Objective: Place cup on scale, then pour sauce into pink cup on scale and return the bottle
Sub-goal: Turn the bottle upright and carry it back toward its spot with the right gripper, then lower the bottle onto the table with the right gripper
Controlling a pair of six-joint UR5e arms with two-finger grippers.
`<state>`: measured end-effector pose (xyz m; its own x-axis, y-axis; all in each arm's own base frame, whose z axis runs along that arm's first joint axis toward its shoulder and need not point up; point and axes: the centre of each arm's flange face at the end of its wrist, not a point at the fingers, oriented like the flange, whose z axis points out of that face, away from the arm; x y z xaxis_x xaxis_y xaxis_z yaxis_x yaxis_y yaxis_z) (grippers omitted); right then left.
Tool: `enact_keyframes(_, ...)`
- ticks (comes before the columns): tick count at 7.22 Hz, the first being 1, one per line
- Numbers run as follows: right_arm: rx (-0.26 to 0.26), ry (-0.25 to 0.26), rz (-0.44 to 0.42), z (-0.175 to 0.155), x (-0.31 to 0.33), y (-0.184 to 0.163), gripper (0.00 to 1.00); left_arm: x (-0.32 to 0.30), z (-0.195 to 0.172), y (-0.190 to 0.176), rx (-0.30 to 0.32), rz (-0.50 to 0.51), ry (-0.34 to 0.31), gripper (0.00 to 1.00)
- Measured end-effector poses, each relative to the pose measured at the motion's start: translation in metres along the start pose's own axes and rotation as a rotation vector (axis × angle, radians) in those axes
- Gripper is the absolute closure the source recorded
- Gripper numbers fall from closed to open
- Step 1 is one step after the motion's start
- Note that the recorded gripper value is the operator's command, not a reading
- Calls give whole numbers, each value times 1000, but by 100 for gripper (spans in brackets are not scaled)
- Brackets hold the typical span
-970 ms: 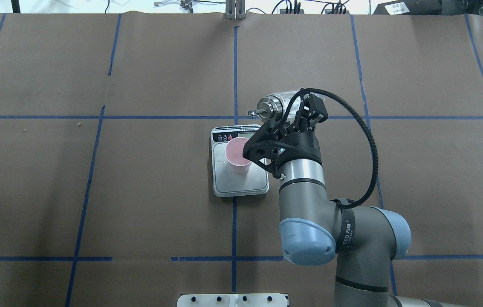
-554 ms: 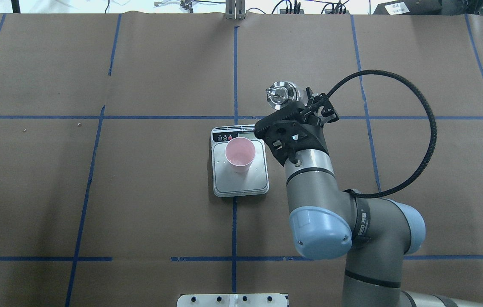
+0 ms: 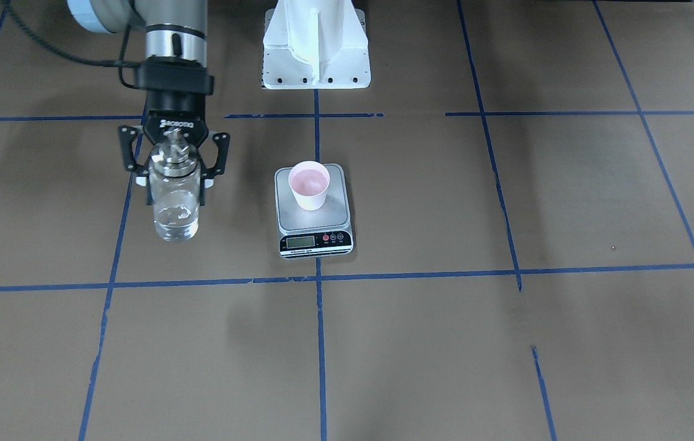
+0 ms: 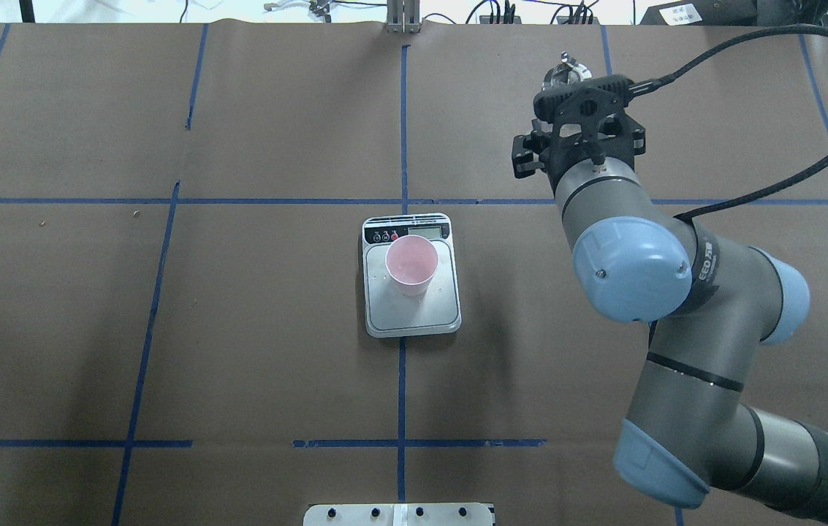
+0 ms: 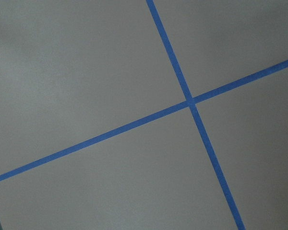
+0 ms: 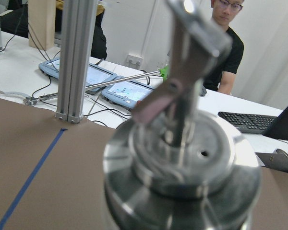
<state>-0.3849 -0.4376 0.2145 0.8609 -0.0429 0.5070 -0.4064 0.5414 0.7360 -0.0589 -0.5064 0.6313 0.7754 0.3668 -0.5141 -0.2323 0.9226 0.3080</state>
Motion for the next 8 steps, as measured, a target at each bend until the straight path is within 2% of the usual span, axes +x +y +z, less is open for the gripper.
enact_keyframes(2, -47, 41, 116, 18, 31, 14, 100, 0, -1, 0, 3, -1, -2, 0)
enact_keyframes(3, -65, 68, 172, 26, 48, 32, 100, 1, -2, -1, 4, -1, -2, 0)
enact_keyframes(4, -72, 71, 213, 32, 71, 55, 100, 1, -2, -1, 5, -1, -2, 0)
enact_keyframes(6, -100, 2, 269, 35, 104, 91, 100, 1, -2, -1, 5, -2, -1, 0)
enact_keyframes(8, -136, -2, 260, 43, 114, 118, 100, 1, -2, -1, 5, -2, -1, 0)
